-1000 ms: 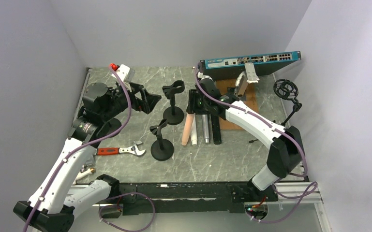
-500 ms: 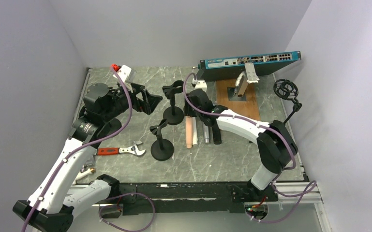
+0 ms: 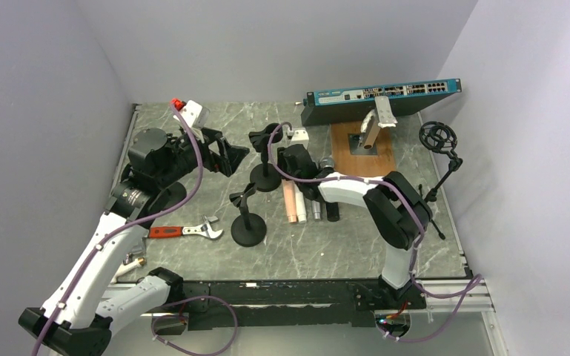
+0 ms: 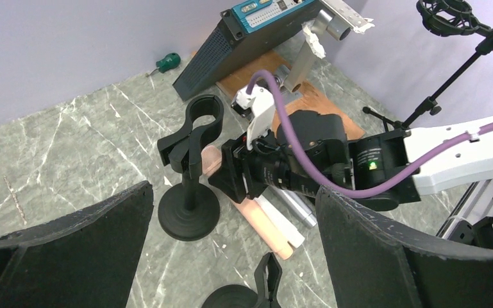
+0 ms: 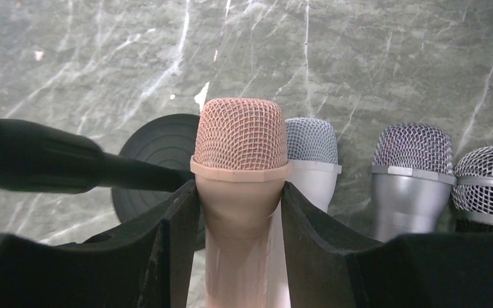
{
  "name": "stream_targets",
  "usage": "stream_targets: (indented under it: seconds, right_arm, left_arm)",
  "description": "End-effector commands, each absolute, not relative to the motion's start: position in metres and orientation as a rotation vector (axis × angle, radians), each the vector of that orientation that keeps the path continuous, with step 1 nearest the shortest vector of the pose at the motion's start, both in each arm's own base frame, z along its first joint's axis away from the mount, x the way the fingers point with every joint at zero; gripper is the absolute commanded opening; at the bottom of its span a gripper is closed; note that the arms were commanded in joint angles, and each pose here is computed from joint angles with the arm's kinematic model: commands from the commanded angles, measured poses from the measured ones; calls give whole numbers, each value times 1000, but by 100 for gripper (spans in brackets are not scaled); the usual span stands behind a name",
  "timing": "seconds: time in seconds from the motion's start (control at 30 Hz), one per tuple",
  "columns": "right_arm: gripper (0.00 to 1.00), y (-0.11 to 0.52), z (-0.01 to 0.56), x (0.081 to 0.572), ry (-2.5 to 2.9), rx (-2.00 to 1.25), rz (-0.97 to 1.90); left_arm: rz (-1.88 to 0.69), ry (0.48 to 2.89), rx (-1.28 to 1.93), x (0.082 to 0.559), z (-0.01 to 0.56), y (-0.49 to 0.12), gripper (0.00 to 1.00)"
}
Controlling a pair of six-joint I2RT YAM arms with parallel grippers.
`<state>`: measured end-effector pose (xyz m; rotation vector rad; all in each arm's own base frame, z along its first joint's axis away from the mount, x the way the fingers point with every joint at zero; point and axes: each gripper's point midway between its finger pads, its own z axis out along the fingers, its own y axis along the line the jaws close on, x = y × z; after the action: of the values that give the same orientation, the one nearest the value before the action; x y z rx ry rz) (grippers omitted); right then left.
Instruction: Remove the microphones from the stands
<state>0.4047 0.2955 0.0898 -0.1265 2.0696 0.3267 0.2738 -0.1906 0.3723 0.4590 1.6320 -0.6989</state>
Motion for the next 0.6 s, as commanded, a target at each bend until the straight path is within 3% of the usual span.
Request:
stream_targets:
  seconds: [0.0,0.13,0.57]
  right_arm:
    - [11,294,96,426,1978,-113,319]
    - [30,297,87,426,1987,-119,329]
    - [69,287,96,415,1995,-98,344]
  left_arm:
    - [-666,1587,466,272,383,-188,99]
    - [-660,1588,467,273,383,-188,99]
    - [-663,1588,471,273,383,-189,99]
